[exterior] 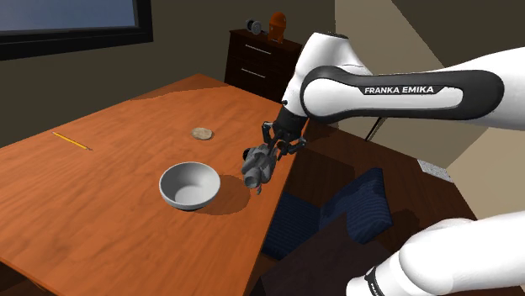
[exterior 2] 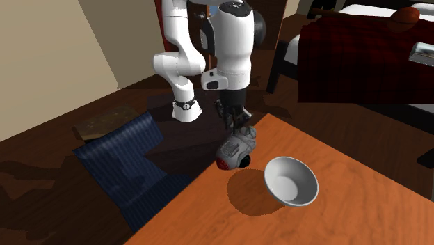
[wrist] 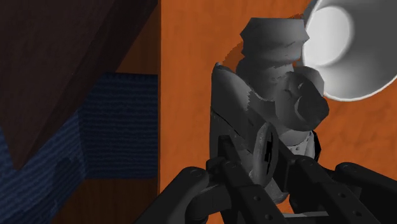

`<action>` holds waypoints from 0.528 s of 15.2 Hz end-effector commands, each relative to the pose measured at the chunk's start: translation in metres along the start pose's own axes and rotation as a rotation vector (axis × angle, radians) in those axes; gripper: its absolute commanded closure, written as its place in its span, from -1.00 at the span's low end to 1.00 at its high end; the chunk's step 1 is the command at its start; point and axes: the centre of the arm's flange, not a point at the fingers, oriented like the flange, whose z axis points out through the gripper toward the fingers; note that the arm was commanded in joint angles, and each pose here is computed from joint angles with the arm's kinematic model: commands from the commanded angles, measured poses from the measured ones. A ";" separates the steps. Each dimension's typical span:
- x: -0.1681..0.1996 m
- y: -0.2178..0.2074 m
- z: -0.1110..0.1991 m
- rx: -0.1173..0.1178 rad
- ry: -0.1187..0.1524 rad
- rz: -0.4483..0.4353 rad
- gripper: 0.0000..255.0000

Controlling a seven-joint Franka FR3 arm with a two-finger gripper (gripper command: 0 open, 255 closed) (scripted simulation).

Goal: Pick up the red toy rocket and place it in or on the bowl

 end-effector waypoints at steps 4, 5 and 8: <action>-0.037 -0.053 0.000 0.002 0.000 0.001 1.00; -0.044 -0.063 0.000 0.002 0.000 0.001 1.00; -0.067 -0.096 0.001 0.002 0.000 0.001 1.00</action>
